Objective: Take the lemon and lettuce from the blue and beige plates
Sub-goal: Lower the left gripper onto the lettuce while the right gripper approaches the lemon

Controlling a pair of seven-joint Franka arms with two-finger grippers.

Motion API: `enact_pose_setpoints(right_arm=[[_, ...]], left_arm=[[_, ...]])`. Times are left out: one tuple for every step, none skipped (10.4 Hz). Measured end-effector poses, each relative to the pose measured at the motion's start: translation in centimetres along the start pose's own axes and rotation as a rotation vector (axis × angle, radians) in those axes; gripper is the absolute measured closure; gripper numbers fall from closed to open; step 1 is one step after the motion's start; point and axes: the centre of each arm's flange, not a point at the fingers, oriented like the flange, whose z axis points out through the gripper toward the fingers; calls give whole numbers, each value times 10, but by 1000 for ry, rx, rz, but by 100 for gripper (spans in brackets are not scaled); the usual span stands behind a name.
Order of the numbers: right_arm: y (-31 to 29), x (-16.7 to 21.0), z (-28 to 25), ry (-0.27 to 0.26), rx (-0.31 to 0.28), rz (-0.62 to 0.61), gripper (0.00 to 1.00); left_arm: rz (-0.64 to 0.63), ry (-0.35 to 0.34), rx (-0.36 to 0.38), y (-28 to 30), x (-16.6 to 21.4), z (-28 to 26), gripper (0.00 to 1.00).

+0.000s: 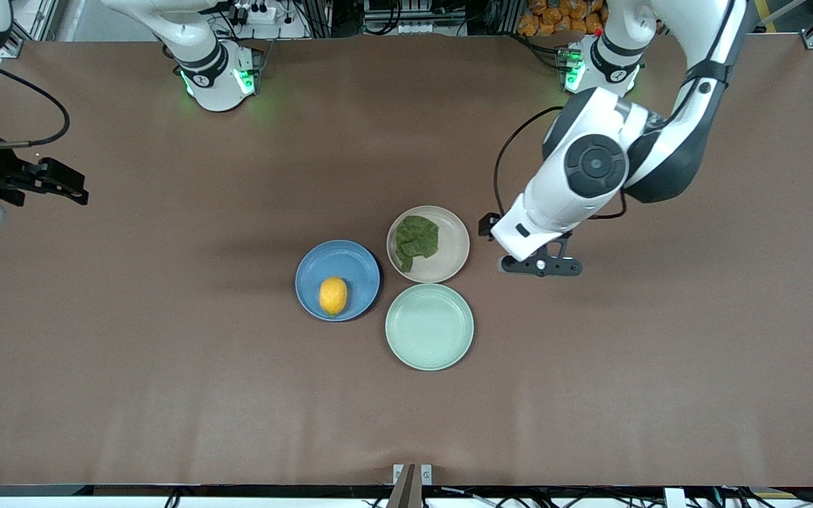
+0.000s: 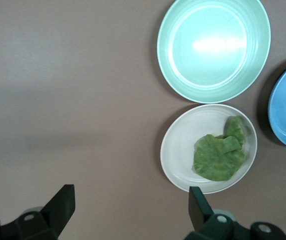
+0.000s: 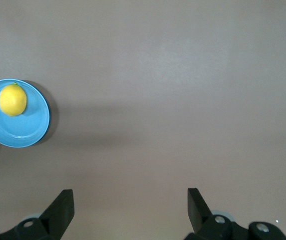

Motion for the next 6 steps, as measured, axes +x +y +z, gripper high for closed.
enact_pose_setpoints(right_arm=[[-17,9,8,14,-2,-28,0],[-39,19,20,24,-3,-58,0],[-63,28,33,28,-4,-64,0],[-84,37,48,34,-3,-52,0],[-104,47,64,45,-2,-43,0],[-123,56,81,54,0,-41,0]], left_arm=[[-19,-9,6,15,-3,17,0],[-40,-15,13,33,-6,39,0],[-66,-21,18,50,-10,61,0],[-95,-27,21,65,-15,81,0],[-120,-30,21,79,-19,99,0],[-141,-29,19,90,-23,114,0]])
